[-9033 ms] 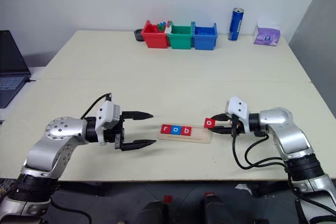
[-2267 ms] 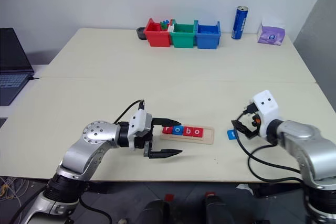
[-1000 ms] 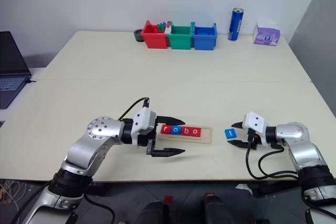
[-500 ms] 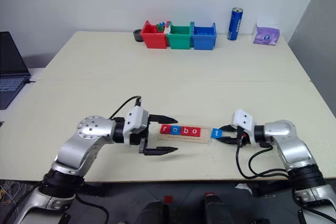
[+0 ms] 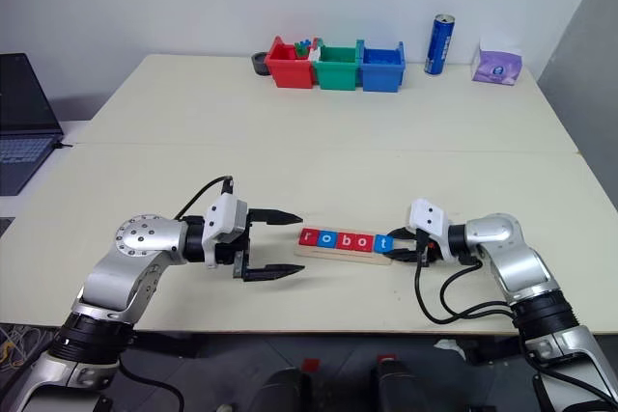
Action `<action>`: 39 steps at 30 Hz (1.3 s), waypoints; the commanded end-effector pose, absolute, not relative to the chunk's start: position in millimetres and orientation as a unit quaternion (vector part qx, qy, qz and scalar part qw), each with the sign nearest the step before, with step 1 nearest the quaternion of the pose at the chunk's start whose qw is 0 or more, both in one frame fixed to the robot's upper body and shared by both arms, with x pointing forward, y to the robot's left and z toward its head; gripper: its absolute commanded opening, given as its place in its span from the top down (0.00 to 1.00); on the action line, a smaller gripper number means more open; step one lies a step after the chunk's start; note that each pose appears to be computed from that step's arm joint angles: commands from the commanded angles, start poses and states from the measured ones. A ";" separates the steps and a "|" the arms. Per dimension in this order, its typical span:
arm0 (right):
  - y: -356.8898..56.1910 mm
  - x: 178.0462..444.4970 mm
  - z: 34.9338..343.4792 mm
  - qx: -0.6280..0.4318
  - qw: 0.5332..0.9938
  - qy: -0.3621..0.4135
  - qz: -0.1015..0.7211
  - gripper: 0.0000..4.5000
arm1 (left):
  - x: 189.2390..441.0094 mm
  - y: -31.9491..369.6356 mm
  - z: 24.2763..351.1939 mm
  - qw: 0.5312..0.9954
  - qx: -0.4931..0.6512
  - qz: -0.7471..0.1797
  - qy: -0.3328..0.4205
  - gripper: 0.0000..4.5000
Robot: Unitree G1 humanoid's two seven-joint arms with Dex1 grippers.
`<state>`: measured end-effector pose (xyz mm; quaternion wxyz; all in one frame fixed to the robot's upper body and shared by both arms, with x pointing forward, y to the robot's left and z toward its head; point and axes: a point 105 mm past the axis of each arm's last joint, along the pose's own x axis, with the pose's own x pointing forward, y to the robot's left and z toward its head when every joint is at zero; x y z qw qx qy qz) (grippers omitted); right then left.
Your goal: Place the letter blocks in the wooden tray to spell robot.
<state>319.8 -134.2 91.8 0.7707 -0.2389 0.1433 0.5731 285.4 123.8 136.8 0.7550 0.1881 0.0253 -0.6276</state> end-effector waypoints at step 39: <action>-137.7 334.3 138.7 -0.189 0.791 0.122 0.569 0.01 | 290.5 109.3 152.3 0.752 0.201 -0.627 -0.013 0.00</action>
